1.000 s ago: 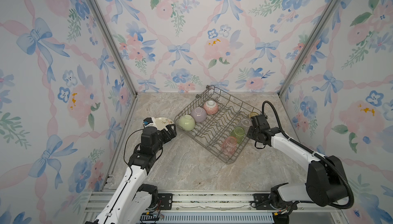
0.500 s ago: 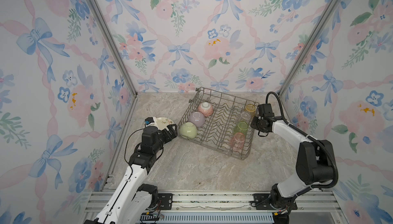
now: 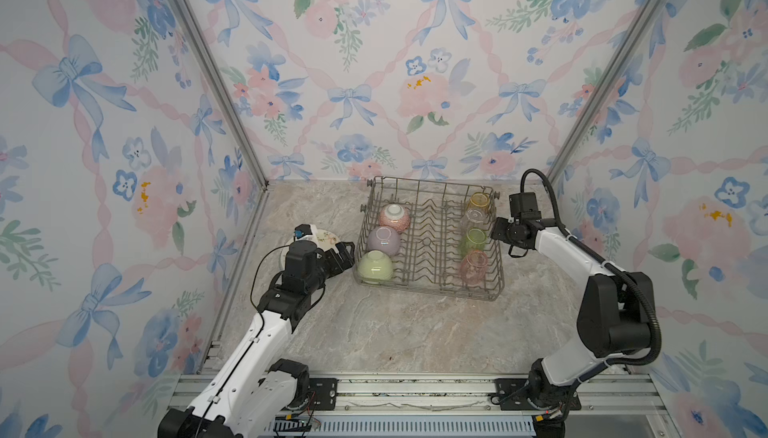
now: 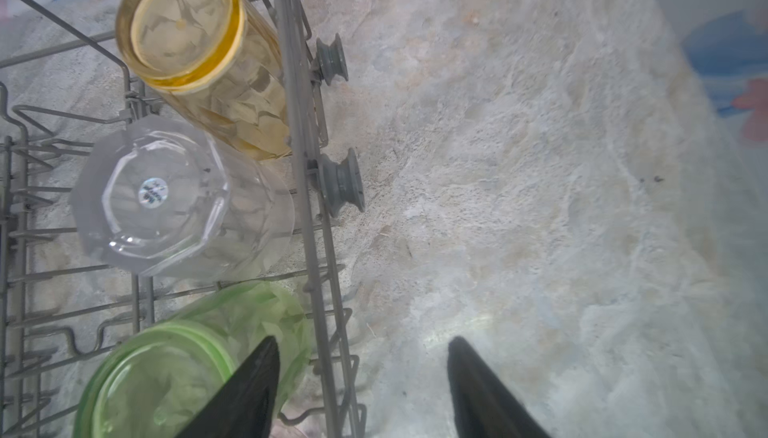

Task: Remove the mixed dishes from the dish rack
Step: 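Lower the right gripper over the pink glass cup and close on it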

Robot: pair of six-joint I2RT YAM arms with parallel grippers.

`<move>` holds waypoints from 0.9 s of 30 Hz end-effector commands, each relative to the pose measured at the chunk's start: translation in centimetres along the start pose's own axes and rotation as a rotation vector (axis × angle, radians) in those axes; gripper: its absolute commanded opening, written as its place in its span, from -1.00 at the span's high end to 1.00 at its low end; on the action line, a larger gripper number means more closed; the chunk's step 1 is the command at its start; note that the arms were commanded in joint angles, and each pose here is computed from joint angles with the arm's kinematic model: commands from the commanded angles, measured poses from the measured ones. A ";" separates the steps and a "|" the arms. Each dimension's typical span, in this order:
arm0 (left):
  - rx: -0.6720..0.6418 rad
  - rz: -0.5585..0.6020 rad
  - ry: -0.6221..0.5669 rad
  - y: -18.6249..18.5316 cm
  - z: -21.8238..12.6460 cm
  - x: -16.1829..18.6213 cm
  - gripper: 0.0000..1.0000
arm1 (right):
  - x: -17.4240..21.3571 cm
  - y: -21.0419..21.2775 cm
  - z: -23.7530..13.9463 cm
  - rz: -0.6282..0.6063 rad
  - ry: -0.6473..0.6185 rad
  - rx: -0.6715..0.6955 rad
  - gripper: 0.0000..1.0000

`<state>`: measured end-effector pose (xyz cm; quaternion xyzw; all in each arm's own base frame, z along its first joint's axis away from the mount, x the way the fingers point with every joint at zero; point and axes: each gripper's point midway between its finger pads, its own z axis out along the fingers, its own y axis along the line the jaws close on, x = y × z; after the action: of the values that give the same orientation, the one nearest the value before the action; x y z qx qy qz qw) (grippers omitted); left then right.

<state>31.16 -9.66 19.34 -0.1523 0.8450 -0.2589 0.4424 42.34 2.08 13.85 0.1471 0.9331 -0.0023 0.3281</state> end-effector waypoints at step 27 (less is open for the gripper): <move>0.194 0.180 0.114 -10.8 -0.4 4.7 -0.96 | 10.0 5.6 -7.5 -0.201 0.067 -0.086 -0.89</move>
<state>28.86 -20.41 22.25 -0.0180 0.8517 -0.3050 0.4257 32.60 11.66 15.92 0.0317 0.9441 0.0355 0.3261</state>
